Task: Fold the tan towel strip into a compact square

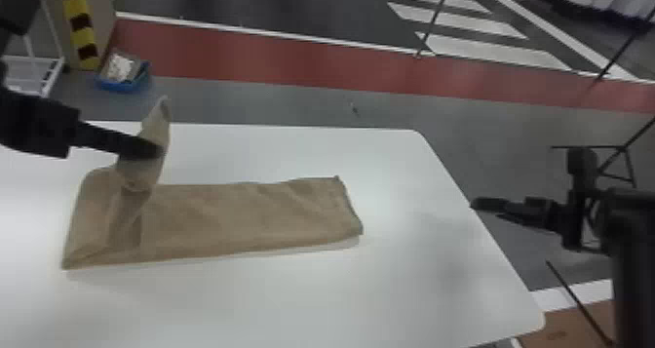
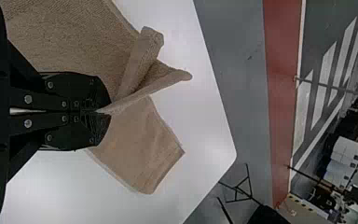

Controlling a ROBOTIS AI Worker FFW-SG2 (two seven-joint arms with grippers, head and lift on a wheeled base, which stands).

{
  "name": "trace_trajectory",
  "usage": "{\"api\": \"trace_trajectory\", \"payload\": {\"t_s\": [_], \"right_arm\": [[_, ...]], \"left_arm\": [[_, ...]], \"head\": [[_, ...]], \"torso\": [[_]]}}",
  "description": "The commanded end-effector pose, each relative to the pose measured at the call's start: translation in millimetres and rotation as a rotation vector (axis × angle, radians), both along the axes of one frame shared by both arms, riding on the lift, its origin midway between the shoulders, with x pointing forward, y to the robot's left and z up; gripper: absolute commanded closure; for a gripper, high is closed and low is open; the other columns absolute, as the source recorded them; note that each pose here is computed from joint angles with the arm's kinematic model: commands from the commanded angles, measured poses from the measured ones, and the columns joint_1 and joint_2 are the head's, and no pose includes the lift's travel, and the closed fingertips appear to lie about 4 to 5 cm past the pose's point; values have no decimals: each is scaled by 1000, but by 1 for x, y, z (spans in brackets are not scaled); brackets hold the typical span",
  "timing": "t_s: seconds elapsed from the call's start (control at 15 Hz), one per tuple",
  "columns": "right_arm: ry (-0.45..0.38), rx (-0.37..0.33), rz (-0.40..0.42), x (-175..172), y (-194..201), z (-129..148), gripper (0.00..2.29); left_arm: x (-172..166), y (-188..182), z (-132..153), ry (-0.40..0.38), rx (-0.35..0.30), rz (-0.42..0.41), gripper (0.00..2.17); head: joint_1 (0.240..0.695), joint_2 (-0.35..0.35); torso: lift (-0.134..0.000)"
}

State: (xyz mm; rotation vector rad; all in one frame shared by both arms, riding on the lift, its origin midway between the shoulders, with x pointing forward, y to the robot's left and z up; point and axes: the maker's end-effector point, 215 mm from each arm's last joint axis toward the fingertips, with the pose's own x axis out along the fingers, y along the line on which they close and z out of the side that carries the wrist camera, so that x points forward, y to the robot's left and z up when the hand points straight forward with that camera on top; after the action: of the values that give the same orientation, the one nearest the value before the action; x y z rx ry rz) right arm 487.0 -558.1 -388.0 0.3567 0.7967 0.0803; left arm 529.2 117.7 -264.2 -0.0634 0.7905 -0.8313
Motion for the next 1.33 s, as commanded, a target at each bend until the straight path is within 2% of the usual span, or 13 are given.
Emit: {"api": "trace_trajectory", "payload": {"t_s": [0.0,0.07,0.13,0.2,0.27,0.33,0.67,0.87,1.0,1.2,1.27], "right_arm": [[-4,-6,0,-1,-3,0,43],[-7,-7,-1,-1,-5,2,43],[-12,-7,1,0,-5,3,43],[-15,-4,2,1,-4,4,43],[-16,0,2,1,-3,3,43],[-21,-1,4,2,-3,5,43],[-42,50,-1,4,6,16,43],[-35,100,31,-1,39,18,43],[-26,192,86,-2,97,28,43],[4,250,202,-2,198,30,49],[7,267,259,-1,242,28,53]], "left_arm": [[-4,-38,-4,11,-7,-30,2007],[-5,-52,-12,12,2,-26,1980],[-7,-62,-20,15,16,-17,1811],[-12,-77,-22,18,12,-36,1264],[-16,-86,-25,21,14,-48,232],[-16,-89,-31,19,33,-36,-2],[-15,-99,-34,22,24,-11,70],[-18,-84,-44,43,12,17,70],[-21,-39,-57,63,1,87,70],[-39,68,-81,97,20,237,66],[-48,104,-90,120,6,300,66]], "head": [[695,-350],[695,-350],[695,-350],[694,-350],[695,-350],[695,-350],[693,-350],[692,-350],[695,-350],[695,-350],[695,-323]], "torso": [[-128],[-128],[-128],[-128],[-128],[-128],[-128],[-128],[-128],[-128],[-128]]}}
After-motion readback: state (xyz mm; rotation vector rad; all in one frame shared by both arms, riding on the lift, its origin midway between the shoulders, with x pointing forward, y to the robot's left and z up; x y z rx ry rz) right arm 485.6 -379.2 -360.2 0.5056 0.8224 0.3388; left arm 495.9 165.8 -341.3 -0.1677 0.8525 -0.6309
